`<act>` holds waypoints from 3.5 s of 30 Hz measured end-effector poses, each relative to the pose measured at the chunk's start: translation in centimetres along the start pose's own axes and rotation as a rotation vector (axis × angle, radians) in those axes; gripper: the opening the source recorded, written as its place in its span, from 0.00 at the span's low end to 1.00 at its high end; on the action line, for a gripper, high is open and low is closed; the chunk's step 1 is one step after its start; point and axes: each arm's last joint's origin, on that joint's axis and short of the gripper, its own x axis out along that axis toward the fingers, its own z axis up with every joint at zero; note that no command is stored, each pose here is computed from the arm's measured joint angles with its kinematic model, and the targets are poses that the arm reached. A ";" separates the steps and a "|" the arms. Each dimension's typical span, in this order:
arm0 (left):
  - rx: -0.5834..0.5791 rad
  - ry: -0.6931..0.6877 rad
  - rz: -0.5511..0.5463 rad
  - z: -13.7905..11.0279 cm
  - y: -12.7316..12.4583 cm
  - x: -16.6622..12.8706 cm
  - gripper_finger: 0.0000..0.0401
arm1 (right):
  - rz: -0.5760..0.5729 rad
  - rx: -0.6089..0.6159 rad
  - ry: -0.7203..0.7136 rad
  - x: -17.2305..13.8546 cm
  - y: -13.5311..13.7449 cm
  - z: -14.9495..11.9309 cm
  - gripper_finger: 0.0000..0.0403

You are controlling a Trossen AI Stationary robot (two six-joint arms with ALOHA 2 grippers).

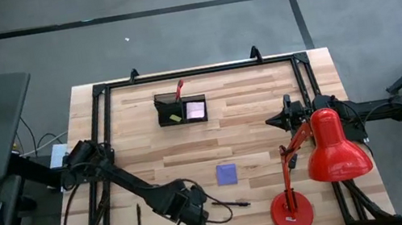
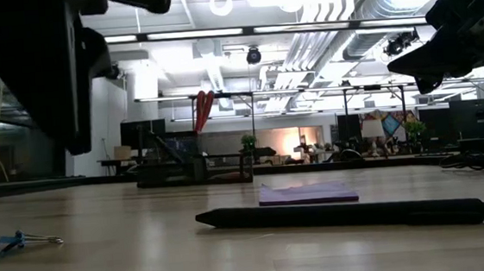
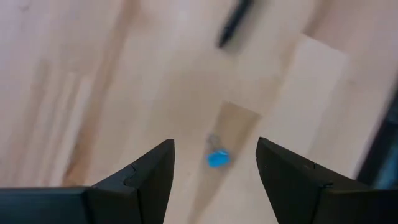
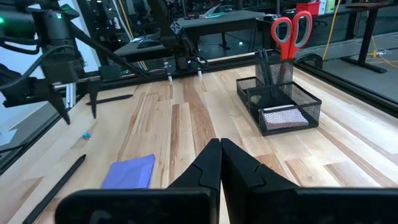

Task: Pick and place office supplies into organizer
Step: Put the blue binder clip into the black desk organizer

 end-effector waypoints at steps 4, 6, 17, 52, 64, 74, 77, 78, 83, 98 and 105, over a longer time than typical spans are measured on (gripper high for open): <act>-0.080 0.003 0.043 -0.4 0.2 0.0 0.53 | 0.000 0.000 0.000 0.0 0.0 0.0 0.00; -0.109 0.019 0.062 -0.7 0.3 -0.1 0.53 | 0.000 0.000 0.000 0.0 0.0 0.0 0.00; -0.207 -0.006 0.054 -1.3 -0.3 -0.1 0.53 | 0.000 0.000 0.001 0.0 0.0 0.0 0.00; -0.190 -0.007 0.064 -1.9 -1.2 2.0 0.53 | 0.000 0.000 0.000 0.0 0.0 0.0 0.00; -0.183 0.030 0.087 -2.3 -1.2 3.3 0.53 | 0.000 0.000 0.000 0.0 0.0 0.0 0.00; -0.161 0.021 0.081 -2.3 -1.4 4.0 0.53 | 0.000 0.000 0.001 0.0 0.0 0.0 0.00; -0.159 0.029 0.075 -2.2 -1.5 4.3 0.53 | 0.000 0.000 0.000 0.0 0.0 0.0 0.00; -0.159 0.029 0.080 -2.3 -1.5 4.3 0.53 | 0.000 0.000 0.001 0.0 0.0 0.0 0.00; -0.158 0.027 0.082 -2.3 -1.5 4.3 0.53 | 0.000 0.000 0.000 0.0 0.0 0.0 0.00; -0.158 0.027 0.099 -2.3 -1.3 4.4 0.25 | 0.000 0.000 0.001 0.0 0.0 0.0 0.00; -0.164 0.001 0.104 -2.3 -1.4 4.4 0.13 | 0.000 0.000 0.001 0.0 0.0 0.0 0.00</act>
